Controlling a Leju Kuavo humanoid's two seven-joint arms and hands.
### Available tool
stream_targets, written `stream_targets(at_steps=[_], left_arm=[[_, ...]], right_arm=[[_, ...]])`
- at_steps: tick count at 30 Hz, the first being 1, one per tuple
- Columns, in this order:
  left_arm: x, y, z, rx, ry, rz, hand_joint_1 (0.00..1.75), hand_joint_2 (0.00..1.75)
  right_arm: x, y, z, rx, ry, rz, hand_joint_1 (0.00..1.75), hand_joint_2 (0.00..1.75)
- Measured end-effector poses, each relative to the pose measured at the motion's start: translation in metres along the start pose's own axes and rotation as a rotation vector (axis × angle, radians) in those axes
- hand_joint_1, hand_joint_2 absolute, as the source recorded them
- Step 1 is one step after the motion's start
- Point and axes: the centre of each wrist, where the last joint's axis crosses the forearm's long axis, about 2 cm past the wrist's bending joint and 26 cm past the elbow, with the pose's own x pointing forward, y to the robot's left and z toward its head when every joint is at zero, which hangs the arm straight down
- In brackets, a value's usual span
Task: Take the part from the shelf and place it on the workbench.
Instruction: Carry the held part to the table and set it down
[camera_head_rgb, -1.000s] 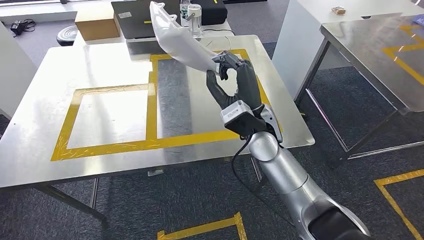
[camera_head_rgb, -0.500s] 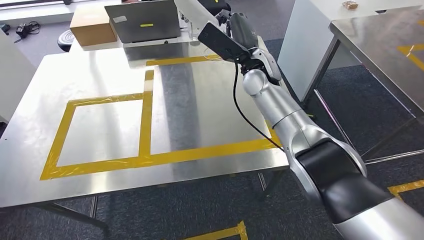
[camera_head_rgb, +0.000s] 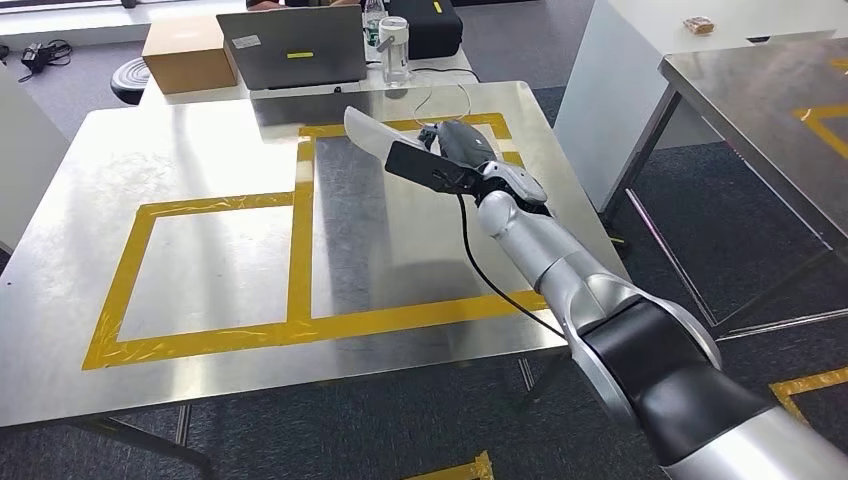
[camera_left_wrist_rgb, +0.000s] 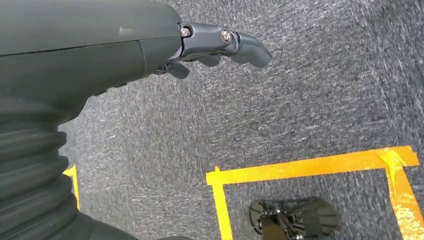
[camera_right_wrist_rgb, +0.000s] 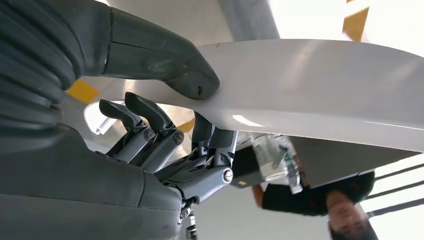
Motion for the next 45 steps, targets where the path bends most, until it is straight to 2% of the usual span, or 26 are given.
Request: stream_targets(at_steps=[4, 8, 12, 16, 21, 26, 30, 36, 40, 45], left_arm=[[-0.002, 0.000, 0.000, 0.000, -0.007, 0.007, 0.00, 1.75], [-0.003, 0.001, 0.000, -0.001, -0.007, 0.007, 0.00, 1.75], [-0.003, 0.001, 0.000, -0.007, 0.005, 0.002, 0.00, 1.75], [-0.003, 0.001, 0.000, -0.018, 0.007, 0.011, 0.00, 0.00], [-0.004, 0.001, 0.000, -0.022, 0.011, 0.027, 0.00, 0.00], [-0.008, 0.004, 0.000, -0.006, 0.043, 0.041, 0.00, 0.00], [-0.011, 0.004, 0.001, 0.002, 0.063, 0.062, 0.00, 0.00], [-0.025, 0.001, 0.002, 0.028, 0.086, 0.115, 0.00, 0.00], [-0.036, -0.006, 0.004, 0.035, 0.100, 0.157, 0.00, 0.00], [-0.046, -0.015, 0.007, 0.020, 0.126, 0.172, 0.00, 0.00]], right_arm=[[0.009, 0.015, -0.002, 0.087, -0.047, 0.008, 1.75, 1.75], [0.015, 0.027, -0.002, 0.142, -0.068, 0.002, 0.00, 0.00], [0.018, 0.034, -0.001, 0.181, -0.061, 0.017, 0.00, 0.00], [0.018, 0.039, 0.000, 0.198, -0.046, 0.026, 0.00, 0.00], [0.017, 0.041, 0.001, 0.210, -0.028, 0.003, 0.00, 0.00], [0.019, 0.041, 0.000, 0.216, -0.077, -0.130, 0.00, 0.00], [0.029, 0.028, -0.007, 0.154, -0.241, -0.355, 0.00, 0.00], [0.061, -0.007, -0.014, -0.106, -0.547, -0.640, 0.00, 0.00], [0.087, -0.035, -0.002, -0.285, -0.734, -0.702, 0.00, 0.00], [0.098, -0.050, 0.033, -0.462, -0.896, -0.679, 0.00, 0.00]])
